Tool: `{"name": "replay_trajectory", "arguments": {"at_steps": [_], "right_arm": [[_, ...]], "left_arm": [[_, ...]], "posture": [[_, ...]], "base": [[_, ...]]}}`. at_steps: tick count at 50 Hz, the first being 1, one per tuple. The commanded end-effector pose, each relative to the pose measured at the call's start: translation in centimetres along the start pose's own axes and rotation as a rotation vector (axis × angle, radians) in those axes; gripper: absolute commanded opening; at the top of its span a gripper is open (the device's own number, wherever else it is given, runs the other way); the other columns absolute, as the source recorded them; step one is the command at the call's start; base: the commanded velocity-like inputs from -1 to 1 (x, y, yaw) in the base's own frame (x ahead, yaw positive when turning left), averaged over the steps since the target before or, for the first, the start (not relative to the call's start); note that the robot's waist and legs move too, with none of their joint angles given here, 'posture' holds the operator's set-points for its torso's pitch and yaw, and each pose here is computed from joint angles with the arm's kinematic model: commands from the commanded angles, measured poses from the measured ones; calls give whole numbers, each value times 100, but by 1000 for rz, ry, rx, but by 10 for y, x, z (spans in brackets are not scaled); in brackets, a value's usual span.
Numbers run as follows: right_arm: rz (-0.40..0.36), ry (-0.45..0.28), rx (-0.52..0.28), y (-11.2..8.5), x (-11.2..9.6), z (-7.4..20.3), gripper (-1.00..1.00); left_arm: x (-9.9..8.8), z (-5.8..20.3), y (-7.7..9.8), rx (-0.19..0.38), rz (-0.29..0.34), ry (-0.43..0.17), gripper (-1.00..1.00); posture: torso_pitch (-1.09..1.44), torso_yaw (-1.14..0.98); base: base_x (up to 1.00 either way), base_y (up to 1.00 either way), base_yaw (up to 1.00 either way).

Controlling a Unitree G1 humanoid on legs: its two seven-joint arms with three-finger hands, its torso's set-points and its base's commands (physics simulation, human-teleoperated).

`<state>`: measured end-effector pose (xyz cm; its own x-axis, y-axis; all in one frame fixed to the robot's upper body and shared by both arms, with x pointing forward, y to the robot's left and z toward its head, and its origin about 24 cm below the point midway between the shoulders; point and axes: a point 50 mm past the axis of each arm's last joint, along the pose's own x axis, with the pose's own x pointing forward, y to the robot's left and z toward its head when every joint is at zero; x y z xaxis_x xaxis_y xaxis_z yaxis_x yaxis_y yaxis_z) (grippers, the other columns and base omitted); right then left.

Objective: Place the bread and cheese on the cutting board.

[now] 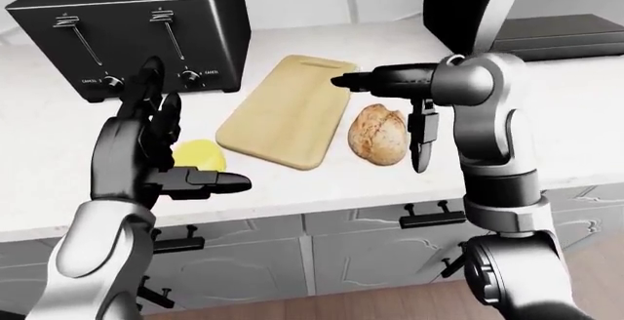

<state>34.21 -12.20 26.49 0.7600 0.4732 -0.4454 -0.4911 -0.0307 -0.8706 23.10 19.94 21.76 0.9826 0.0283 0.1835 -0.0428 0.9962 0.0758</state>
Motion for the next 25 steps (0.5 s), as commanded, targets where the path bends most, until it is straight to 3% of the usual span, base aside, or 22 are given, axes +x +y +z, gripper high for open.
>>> {"name": "replay_trajectory", "arguments": {"at_steps": [1, 11, 12, 25], "right_arm": [[-76, -9, -35, -13, -10, 6, 98], [-69, -12, -43, -12, -7, 8, 86], [-68, -11, -43, -12, -7, 8, 77], [-64, -2, -49, -13, -7, 4, 85]], "left_arm": [[-2, 12, 0, 15, 5, -76, 100], [-2, 11, 1, 14, 5, -75, 100], [-2, 11, 1, 14, 7, -76, 100], [-3, 12, 1, 16, 8, -76, 100]], "posture": [[0, 0], [0, 0], [0, 0], [0, 0]], "base": [[0, 0, 0], [0, 0, 0], [0, 0, 0], [0, 0, 0]]}}
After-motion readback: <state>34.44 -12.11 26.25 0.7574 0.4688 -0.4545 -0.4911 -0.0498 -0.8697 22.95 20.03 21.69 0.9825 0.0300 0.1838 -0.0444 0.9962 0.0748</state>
